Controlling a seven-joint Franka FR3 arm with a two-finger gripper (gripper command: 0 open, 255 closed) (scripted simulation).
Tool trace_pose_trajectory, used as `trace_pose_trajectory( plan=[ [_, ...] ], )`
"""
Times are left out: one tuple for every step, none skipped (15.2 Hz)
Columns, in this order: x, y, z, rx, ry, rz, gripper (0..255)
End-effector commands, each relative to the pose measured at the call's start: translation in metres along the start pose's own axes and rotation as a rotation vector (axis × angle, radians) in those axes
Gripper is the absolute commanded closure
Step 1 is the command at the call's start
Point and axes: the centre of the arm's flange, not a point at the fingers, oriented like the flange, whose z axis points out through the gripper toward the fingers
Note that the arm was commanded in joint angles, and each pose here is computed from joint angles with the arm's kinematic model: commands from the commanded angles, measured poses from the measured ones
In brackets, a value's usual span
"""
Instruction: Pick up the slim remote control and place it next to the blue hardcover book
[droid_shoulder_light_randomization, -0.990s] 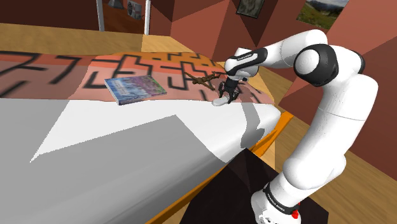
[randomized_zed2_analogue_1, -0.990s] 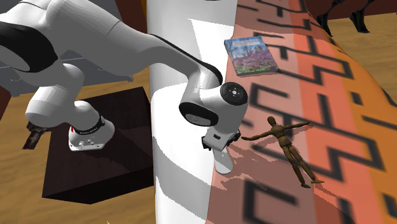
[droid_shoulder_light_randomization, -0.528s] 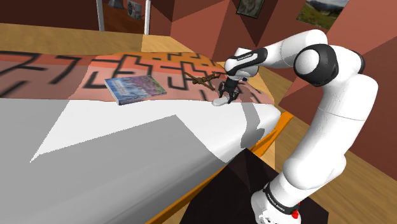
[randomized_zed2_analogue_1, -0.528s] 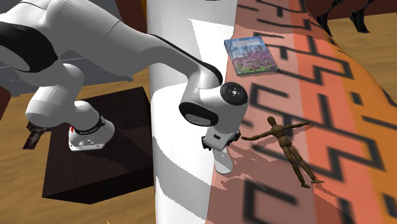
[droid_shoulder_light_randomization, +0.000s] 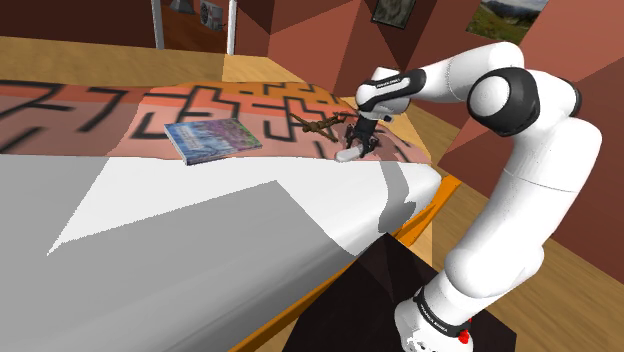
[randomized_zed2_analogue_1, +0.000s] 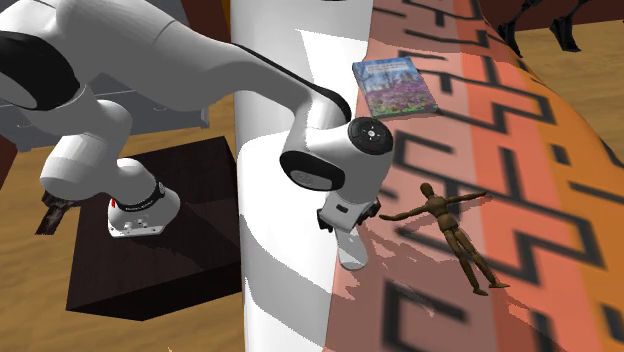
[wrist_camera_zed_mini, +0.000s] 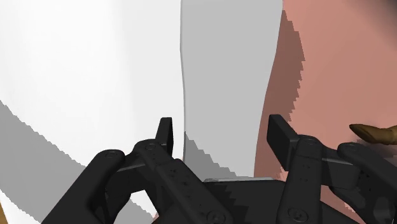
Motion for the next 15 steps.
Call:
trace_pose_trajectory(
  plan=[
    [0.001,0.000,-0.011,0.000,0.000,0.000,255],
    [0.001,0.000,-0.016,0.000,0.000,0.000,255],
    [0.001,0.001,-0.021,0.000,0.000,0.000,255],
    [0.001,0.001,-0.027,0.000,0.000,0.000,255],
    [0.002,0.001,-0.032,0.000,0.000,0.000,255],
    [0.002,0.001,-0.037,0.000,0.000,0.000,255],
    [0.002,0.001,-0.042,0.000,0.000,0.000,255],
    [0.002,0.001,-0.048,0.000,0.000,0.000,255],
    [0.002,0.001,-0.053,0.000,0.000,0.000,255],
    [0.002,0.001,-0.058,0.000,0.000,0.000,255],
    [0.002,0.001,-0.064,0.000,0.000,0.000,255],
    [0.002,0.001,-0.069,0.000,0.000,0.000,255],
    [0.002,0.001,-0.073,0.000,0.000,0.000,255],
    [-0.011,0.000,-0.073,0.000,0.000,0.000,255],
    [-0.024,-0.002,-0.073,0.000,0.000,0.000,255]
  ],
)
